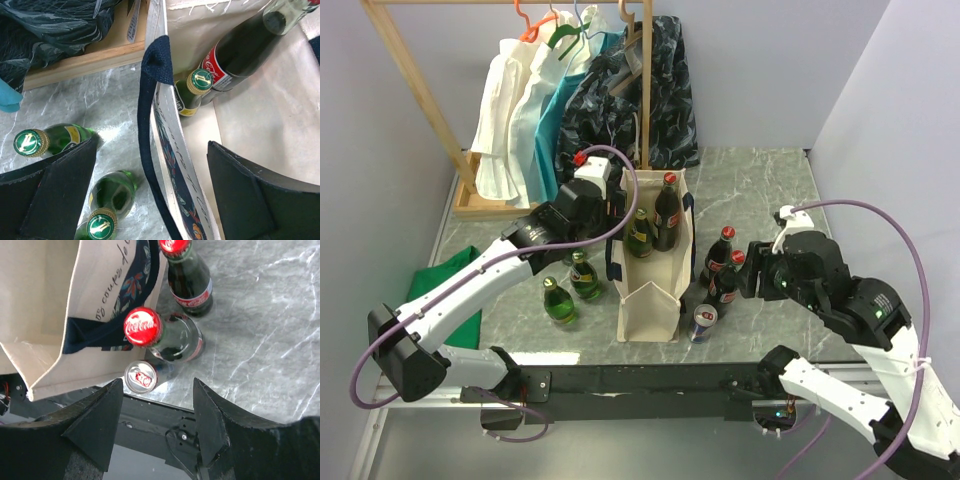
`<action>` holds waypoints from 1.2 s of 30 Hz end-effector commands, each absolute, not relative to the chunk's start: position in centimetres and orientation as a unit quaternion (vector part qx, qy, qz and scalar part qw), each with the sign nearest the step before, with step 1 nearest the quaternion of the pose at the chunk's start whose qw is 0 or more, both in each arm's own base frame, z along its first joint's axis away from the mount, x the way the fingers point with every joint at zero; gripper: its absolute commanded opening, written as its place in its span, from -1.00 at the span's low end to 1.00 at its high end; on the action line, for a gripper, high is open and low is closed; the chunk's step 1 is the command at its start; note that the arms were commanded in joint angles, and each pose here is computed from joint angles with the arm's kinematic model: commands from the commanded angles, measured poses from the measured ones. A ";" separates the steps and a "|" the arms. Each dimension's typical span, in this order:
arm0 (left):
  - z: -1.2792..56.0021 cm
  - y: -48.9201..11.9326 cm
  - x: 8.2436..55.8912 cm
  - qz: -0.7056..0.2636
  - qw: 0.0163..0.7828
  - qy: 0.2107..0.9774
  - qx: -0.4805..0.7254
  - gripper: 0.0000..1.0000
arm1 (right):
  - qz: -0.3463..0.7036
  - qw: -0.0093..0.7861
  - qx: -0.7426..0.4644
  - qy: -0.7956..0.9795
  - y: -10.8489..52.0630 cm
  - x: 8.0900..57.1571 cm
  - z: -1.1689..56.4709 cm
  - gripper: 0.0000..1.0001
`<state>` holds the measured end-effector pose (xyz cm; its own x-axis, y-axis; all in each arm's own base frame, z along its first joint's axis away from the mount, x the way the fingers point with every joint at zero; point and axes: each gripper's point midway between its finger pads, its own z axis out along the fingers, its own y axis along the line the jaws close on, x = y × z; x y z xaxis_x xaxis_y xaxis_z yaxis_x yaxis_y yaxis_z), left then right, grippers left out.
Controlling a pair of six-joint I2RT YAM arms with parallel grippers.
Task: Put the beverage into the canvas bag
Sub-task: Pick up the drink from the center of the board.
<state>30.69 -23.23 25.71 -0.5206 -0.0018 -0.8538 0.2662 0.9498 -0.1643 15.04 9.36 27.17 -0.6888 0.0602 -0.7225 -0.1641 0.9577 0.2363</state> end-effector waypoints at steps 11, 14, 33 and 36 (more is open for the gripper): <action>28.0 -22.6 30.7 -0.145 0.512 0.845 0.055 0.93 | 0.117 0.434 -0.020 0.893 10.6 19.3 28.4 0.31; 28.1 -22.5 30.8 -0.142 0.514 0.844 0.054 0.93 | 0.112 0.439 -0.017 0.891 10.6 19.8 28.4 0.30; 27.9 -22.3 31.1 -0.132 0.516 0.845 0.055 0.93 | 0.081 0.417 -0.012 0.905 10.5 20.5 26.3 0.04; 27.9 -22.3 31.1 -0.132 0.516 0.845 0.055 0.93 | 0.082 0.415 -0.014 0.906 10.6 20.6 26.1 0.04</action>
<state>30.97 -22.43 25.95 -0.5036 -0.0064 -0.8639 0.2341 0.9616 -0.1436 19.97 10.60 25.98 -0.6719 0.0361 -0.7398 -0.1019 0.9848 0.1405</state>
